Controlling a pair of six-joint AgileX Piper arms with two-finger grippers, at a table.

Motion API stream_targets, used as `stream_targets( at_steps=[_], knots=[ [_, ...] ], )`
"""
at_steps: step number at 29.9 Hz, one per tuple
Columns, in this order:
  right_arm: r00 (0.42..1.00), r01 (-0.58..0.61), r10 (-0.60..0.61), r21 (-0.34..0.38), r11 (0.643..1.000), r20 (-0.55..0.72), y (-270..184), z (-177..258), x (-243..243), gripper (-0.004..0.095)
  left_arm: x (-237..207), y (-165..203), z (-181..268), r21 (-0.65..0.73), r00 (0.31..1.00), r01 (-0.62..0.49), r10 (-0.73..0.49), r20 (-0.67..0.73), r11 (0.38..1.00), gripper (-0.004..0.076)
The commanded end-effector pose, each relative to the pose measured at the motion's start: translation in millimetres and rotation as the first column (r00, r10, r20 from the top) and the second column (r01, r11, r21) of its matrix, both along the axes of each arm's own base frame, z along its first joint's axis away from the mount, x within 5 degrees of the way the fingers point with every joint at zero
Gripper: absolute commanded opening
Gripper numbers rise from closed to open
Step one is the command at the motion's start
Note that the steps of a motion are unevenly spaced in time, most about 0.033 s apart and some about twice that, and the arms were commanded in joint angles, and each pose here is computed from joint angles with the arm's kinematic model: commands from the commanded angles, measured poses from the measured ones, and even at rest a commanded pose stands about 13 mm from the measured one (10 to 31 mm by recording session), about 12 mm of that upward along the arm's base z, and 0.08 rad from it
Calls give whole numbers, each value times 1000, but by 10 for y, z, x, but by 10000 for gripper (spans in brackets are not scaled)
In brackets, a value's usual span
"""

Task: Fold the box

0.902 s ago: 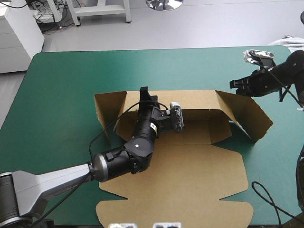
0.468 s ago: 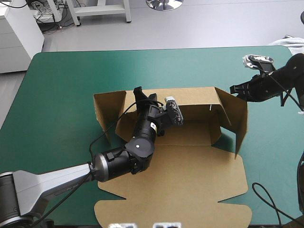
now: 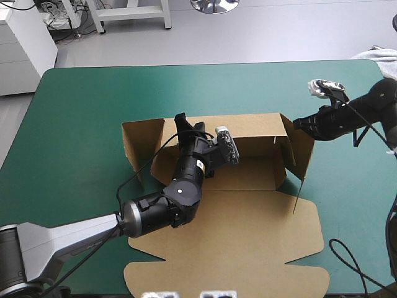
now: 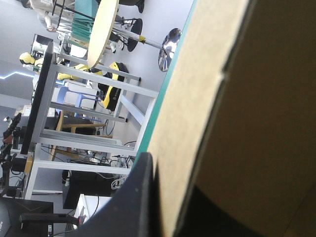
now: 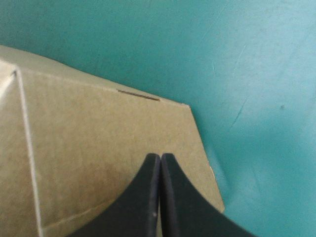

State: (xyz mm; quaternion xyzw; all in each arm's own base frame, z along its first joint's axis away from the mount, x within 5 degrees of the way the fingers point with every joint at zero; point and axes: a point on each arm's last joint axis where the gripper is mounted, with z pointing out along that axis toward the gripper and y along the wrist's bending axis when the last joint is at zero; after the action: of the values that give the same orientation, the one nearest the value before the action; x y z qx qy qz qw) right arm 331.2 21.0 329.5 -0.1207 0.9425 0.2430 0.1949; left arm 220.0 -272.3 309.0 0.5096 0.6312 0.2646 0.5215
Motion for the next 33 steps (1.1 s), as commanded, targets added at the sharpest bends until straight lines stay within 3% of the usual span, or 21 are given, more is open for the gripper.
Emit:
stream_targets(
  at_steps=[1, 7, 17, 26, 28, 33],
  knots=[
    [996, -31, 28, 33, 999, 87, 47, 220, -229, -19, -38, 43, 179, -53, 1000, -9, 10, 17, 999, -10],
    [986, -6, -1, 37, 999, 168, 68, 137, -474, -19, -30, 28, 147, 51, 999, 21, -22, 32, 998, -10],
    [932, -50, -8, 151, 987, 363, 180, -186, -725, -16, 22, -80, -58, 143, 999, 43, -46, 12, 989, -10],
    [886, -154, 122, 37, 987, 447, 185, -364, -808, 0, 21, -95, -52, 124, 998, 54, -57, 15, 991, -10],
    [877, -164, 136, 20, 986, 461, 184, -353, -815, 58, 22, -96, -48, 128, 998, 56, -59, 21, 990, -10],
    [856, -188, 190, -52, 981, 481, 165, -296, -851, 367, 28, -89, -45, 123, 998, 49, -52, 23, 991, -10]
  ],
)
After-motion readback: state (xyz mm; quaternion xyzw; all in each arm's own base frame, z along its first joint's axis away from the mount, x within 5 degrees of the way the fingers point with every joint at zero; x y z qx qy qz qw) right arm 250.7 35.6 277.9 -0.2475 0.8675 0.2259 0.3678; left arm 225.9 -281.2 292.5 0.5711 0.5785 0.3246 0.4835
